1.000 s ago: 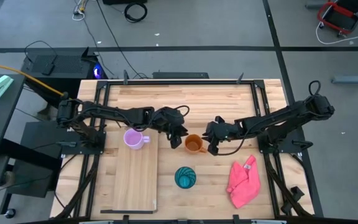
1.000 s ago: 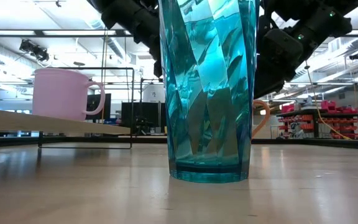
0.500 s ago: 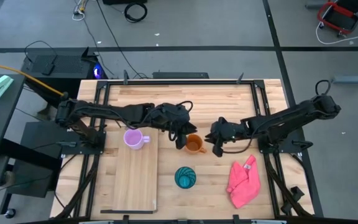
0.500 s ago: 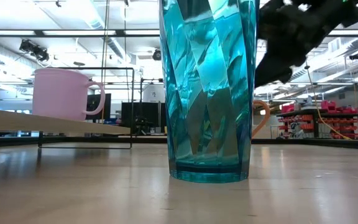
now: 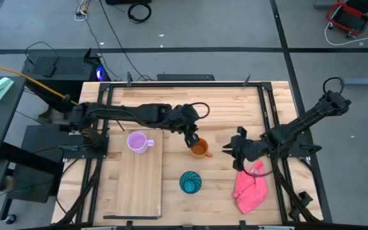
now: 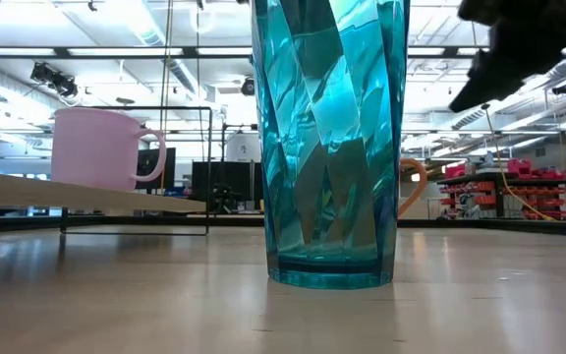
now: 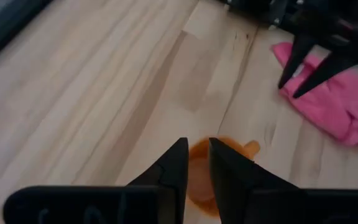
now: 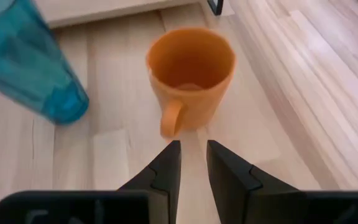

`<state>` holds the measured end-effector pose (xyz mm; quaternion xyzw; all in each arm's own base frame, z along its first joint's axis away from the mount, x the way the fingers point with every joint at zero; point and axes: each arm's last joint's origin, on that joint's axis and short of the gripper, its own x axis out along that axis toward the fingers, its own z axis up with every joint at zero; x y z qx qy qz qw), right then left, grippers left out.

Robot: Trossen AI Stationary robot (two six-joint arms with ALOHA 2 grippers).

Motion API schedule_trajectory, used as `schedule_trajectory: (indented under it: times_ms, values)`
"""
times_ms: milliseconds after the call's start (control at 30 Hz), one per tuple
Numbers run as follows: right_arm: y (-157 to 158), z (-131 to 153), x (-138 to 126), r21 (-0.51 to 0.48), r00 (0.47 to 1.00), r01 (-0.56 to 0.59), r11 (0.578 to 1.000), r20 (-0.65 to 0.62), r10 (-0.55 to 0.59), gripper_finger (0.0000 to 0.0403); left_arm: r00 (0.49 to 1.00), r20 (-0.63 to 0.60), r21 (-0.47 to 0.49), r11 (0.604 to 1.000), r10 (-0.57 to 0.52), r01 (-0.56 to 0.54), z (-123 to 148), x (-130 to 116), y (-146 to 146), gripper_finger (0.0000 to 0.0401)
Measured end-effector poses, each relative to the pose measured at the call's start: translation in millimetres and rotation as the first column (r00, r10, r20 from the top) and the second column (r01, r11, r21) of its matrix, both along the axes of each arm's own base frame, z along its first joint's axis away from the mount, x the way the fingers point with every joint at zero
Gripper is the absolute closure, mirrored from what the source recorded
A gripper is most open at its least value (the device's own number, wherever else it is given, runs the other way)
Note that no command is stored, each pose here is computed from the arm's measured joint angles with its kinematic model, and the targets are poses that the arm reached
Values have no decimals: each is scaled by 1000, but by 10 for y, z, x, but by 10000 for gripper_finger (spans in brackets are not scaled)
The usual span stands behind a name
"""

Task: Stack small to large cups/mugs on shelf
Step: Put the orange cup on the shelf

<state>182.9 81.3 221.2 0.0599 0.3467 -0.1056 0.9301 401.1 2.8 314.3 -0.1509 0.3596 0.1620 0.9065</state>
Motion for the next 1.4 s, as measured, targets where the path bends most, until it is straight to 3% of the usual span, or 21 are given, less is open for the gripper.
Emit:
schedule_trajectory:
  times_ms: [167, 400, 800, 1000, 1400]
  values:
    - [179, -63, -112, -59, 1000, 3, 998, 27, -1, 318, 997, -79, -40, 999, 8, -11, -192, 148, 96, 339]
    - [277, -307, -302, -133, 994, 76, 988, 94, -64, 318, 985, -170, -66, 998, -3, -9, -243, 213, 66, 344]
    - [258, -522, -438, -116, 989, 118, 986, 103, -107, 318, 975, -220, -143, 990, -38, 7, -285, 182, -60, 329]
    - [260, -519, -433, -120, 988, 122, 985, 111, -109, 318, 956, -274, -219, 974, -109, 48, -495, 257, -137, 330]
    - [260, -519, -433, -120, 988, 123, 985, 112, -110, 318, 931, -359, -206, 978, -63, -13, -704, 293, -12, 334]
